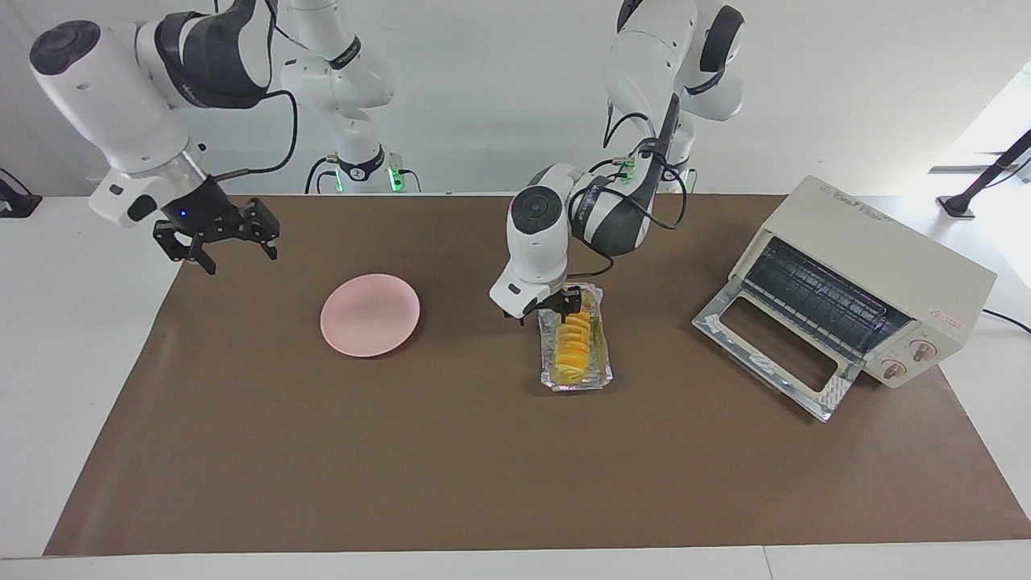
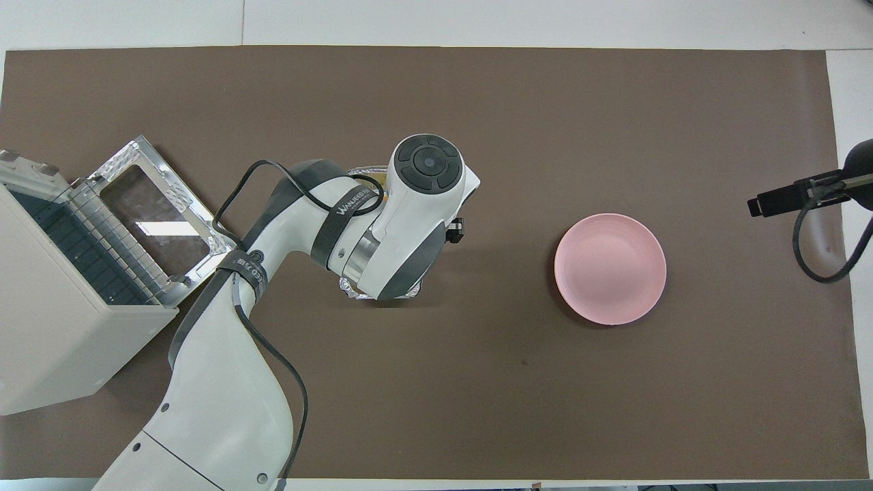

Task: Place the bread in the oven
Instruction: 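Grasp the foil tray with the left gripper while the right gripper withdraws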

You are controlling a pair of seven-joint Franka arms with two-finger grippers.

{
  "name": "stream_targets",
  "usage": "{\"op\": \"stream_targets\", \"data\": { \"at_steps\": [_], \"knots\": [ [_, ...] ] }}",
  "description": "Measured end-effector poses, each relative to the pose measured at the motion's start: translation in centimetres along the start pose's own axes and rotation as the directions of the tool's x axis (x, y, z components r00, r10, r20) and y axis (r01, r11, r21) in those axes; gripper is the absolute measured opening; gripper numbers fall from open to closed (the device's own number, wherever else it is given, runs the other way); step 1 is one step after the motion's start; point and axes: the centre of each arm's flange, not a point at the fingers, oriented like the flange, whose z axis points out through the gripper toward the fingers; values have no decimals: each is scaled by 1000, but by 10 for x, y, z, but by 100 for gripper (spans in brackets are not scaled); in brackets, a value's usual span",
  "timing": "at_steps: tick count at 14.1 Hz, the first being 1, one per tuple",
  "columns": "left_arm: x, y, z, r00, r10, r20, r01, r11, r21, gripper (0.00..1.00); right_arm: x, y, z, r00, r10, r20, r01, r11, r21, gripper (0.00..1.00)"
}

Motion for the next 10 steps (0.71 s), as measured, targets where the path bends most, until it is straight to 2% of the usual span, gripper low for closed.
{"op": "stream_targets", "data": {
  "at_steps": [2,3,4,5,10],
  "knots": [
    [0,0,0,1000,2,-3,-2,1000,4,80,-20,-2,-19,1000,7,27,-8,1000,13,100],
    [1,-1,1,1000,1,-3,-1,1000,5,74,-29,-2,-26,999,10,38,-11,1000,17,100],
    [1,-1,1,1000,1,-5,-1,1000,4,74,-36,-1,-32,999,4,47,-5,1000,18,100],
    [2,0,2,1000,0,-9,0,1000,2,69,-41,0,-36,998,-9,54,9,1000,6,100],
    [5,0,10,1000,5,-15,-5,1000,16,66,-45,3,-47,996,-44,77,50,995,-90,100]
  ]
}}
